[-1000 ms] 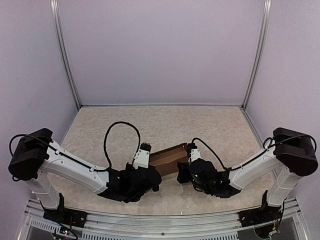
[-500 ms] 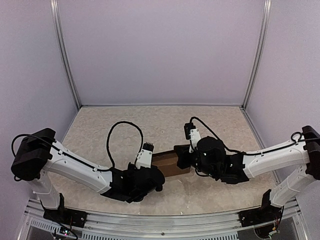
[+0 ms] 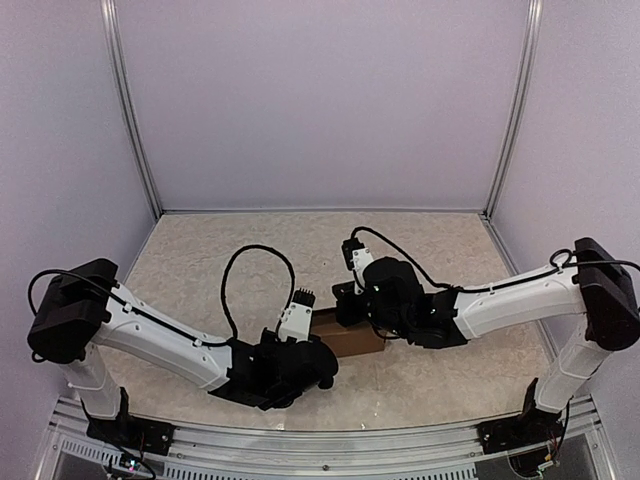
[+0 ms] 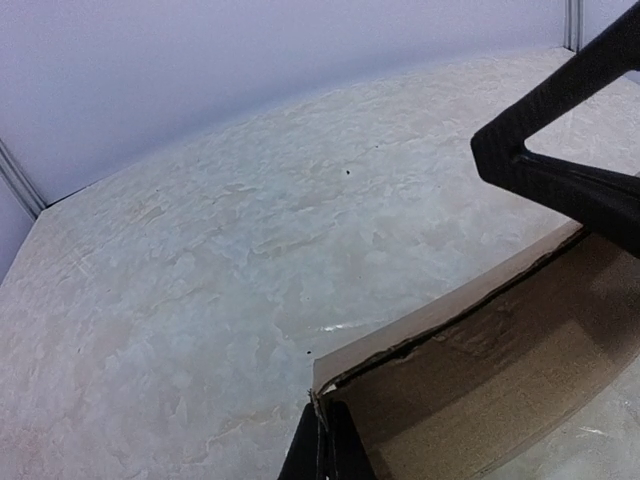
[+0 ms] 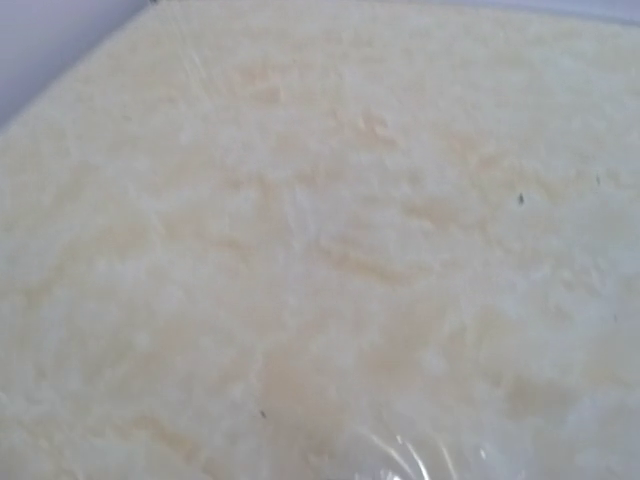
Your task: Fold the paper box
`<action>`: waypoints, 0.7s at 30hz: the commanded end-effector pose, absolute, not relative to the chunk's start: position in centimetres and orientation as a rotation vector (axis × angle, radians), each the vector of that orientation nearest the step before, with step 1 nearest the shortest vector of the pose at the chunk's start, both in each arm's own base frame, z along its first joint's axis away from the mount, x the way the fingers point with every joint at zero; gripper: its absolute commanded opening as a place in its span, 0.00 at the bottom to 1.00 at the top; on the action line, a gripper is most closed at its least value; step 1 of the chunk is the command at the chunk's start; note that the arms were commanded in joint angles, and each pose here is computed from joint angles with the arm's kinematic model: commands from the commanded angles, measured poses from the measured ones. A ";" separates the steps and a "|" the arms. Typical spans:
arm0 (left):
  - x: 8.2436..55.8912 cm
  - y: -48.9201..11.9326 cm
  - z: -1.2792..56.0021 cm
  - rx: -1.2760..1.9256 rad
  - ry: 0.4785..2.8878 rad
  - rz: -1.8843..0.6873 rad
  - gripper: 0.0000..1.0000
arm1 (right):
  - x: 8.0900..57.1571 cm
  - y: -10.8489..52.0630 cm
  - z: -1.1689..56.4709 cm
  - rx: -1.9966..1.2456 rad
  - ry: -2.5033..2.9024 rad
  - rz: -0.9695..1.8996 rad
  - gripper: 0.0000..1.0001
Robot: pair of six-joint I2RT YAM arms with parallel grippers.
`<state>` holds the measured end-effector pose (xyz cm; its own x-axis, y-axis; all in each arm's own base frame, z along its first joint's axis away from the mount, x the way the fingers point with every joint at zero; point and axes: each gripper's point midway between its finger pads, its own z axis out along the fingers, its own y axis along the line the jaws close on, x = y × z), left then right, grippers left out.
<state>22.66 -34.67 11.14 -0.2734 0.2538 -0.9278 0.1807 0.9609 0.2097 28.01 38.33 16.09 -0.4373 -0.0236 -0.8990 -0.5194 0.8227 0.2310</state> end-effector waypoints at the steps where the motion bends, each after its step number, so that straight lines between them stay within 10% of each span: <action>1: 21.9 -34.4 9.0 0.411 1.894 0.126 0.00 | 27.8 37.3 13.7 -0.407 2.014 0.557 0.00; 10: 21.8 -34.5 9.6 0.421 1.900 0.139 0.09 | 26.7 35.5 11.3 -0.356 2.064 0.543 0.00; 21: 19.7 -34.6 12.1 0.468 1.942 -0.023 0.57 | 26.3 34.8 8.8 -0.317 2.093 0.514 0.00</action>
<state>21.41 -34.62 11.32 -0.3093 0.2978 -0.9031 0.2504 0.9417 0.2248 26.76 35.87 11.67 -0.5057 0.0084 -0.8627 -0.4471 0.8527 0.2704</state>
